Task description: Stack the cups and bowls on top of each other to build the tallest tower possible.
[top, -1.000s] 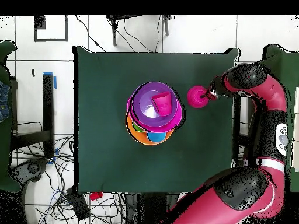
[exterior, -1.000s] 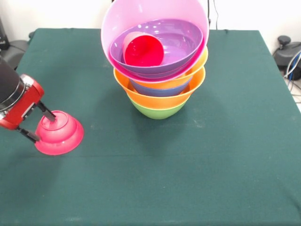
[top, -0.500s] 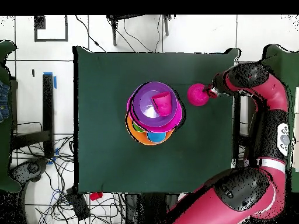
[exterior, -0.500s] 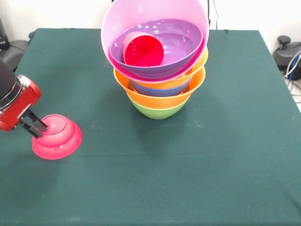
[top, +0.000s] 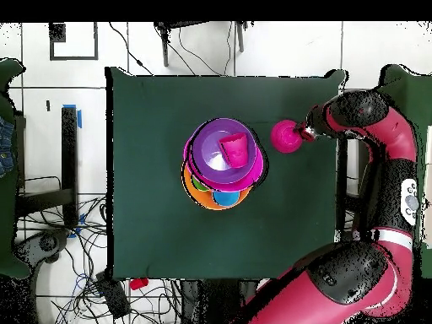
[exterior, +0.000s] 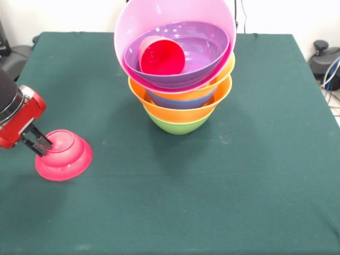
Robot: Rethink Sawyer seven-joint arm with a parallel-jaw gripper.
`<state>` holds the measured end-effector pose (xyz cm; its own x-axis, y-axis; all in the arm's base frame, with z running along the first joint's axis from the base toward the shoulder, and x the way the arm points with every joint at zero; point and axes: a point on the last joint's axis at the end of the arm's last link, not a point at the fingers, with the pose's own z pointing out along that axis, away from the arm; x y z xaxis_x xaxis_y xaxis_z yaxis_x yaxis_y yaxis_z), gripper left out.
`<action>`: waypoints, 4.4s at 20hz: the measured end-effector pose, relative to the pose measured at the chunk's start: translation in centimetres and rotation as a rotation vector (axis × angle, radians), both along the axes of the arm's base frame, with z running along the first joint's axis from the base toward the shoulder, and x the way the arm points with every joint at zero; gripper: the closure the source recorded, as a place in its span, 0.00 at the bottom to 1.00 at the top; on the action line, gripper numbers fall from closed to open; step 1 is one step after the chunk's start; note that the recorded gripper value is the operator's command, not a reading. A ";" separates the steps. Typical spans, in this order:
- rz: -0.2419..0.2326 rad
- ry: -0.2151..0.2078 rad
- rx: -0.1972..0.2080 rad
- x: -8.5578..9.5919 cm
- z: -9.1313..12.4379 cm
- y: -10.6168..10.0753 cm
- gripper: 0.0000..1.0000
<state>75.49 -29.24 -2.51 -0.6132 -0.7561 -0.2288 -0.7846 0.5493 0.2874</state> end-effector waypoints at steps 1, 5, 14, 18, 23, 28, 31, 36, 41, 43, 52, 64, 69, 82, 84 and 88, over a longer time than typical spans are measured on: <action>0.000 0.000 0.000 0.0 0.0 0.0 1.00; 0.000 0.003 -0.005 0.0 0.0 0.1 1.00; 0.033 0.041 -0.040 -1.0 0.6 0.5 1.00; 0.056 0.072 -0.054 -2.2 1.5 0.7 1.00; 0.071 0.090 -0.070 -2.9 4.4 0.7 1.00; 0.066 0.080 -0.089 -2.6 6.9 0.3 1.00; 0.057 0.065 -0.095 -2.1 8.5 0.1 1.00; 0.051 0.061 -0.094 -1.7 9.4 0.5 1.00; 0.034 0.053 -0.085 -1.7 9.1 0.4 1.00; 0.027 0.046 -0.087 -1.6 8.8 0.3 1.00; -0.062 -0.053 -0.112 -0.9 3.3 0.6 1.00; -0.114 -0.071 -0.099 -1.2 -0.6 1.7 0.00; -0.111 -0.066 -0.107 -1.2 0.2 2.0 0.00; -0.127 -0.087 -0.137 0.4 5.4 1.4 0.00; -0.127 -0.083 -0.136 0.5 5.8 1.6 0.00; -0.134 -0.081 -0.114 0.8 6.1 2.4 0.00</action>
